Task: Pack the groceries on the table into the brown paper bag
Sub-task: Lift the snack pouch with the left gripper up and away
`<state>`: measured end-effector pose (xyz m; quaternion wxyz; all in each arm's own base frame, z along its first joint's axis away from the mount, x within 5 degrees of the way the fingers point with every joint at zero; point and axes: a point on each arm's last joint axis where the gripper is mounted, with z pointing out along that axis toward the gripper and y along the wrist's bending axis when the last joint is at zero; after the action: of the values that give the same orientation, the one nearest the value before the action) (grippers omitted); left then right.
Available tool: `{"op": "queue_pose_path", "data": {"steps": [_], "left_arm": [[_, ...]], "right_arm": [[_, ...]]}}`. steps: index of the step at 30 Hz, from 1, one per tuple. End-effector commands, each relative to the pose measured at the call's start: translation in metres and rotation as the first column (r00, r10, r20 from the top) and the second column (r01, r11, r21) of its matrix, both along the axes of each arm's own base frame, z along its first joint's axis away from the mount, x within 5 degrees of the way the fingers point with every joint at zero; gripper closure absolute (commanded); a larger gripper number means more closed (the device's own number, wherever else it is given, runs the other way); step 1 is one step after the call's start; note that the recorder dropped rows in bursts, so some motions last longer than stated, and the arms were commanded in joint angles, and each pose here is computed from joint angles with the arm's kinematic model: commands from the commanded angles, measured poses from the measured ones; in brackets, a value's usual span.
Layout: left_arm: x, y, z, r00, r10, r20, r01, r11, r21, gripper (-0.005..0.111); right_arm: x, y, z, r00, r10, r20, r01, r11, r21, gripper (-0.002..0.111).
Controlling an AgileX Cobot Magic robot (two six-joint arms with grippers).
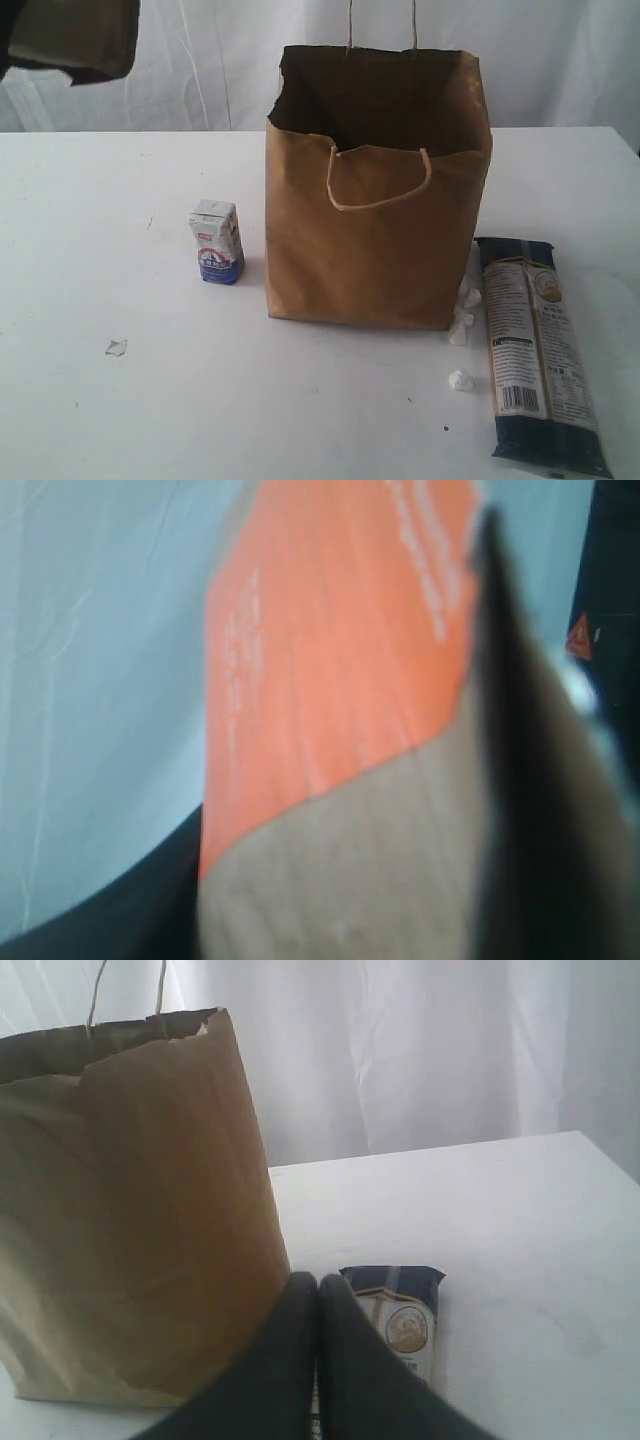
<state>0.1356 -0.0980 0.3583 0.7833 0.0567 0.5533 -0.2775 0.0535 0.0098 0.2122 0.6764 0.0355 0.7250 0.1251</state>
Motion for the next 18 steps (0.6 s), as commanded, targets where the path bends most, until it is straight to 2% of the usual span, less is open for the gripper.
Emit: {"op": "queue_pose_path", "data": {"steps": [1,5,7,9,11,13,18], "left_arm": [[0.004,-0.016,0.034,0.996,-0.068,0.051,0.067,0.998,0.020,0.107],[0.013,-0.036,0.055,0.980,-0.187,-0.065,0.188,0.982,0.010,0.107],[0.017,-0.046,0.068,0.968,-0.237,-0.083,0.240,0.970,0.024,0.107],[0.020,-0.056,0.080,0.964,-0.262,-0.035,0.264,0.960,0.090,0.107],[0.024,-0.065,0.089,0.956,-0.294,-0.015,0.294,0.952,0.090,0.107],[0.028,-0.075,0.098,0.937,-0.348,-0.015,0.349,0.936,0.052,0.107],[0.040,-0.097,0.110,0.919,-0.391,0.050,0.384,0.916,0.119,0.107]], "right_arm": [[0.000,-0.001,0.000,1.000,-0.010,0.011,0.010,1.000,0.003,0.108],[0.000,-0.001,0.000,1.000,-0.010,0.011,0.010,1.000,0.003,0.108],[0.000,-0.001,0.000,1.000,-0.010,0.011,0.010,1.000,0.003,0.108],[0.000,-0.001,0.000,1.000,-0.010,0.011,0.010,1.000,0.003,0.108],[0.000,-0.001,0.000,1.000,-0.010,0.011,0.010,1.000,0.003,0.108],[0.000,-0.001,0.000,1.000,-0.010,0.011,0.010,1.000,0.003,0.108],[0.000,-0.001,0.001,1.000,-0.013,0.019,0.013,1.000,0.004,0.108]]}}
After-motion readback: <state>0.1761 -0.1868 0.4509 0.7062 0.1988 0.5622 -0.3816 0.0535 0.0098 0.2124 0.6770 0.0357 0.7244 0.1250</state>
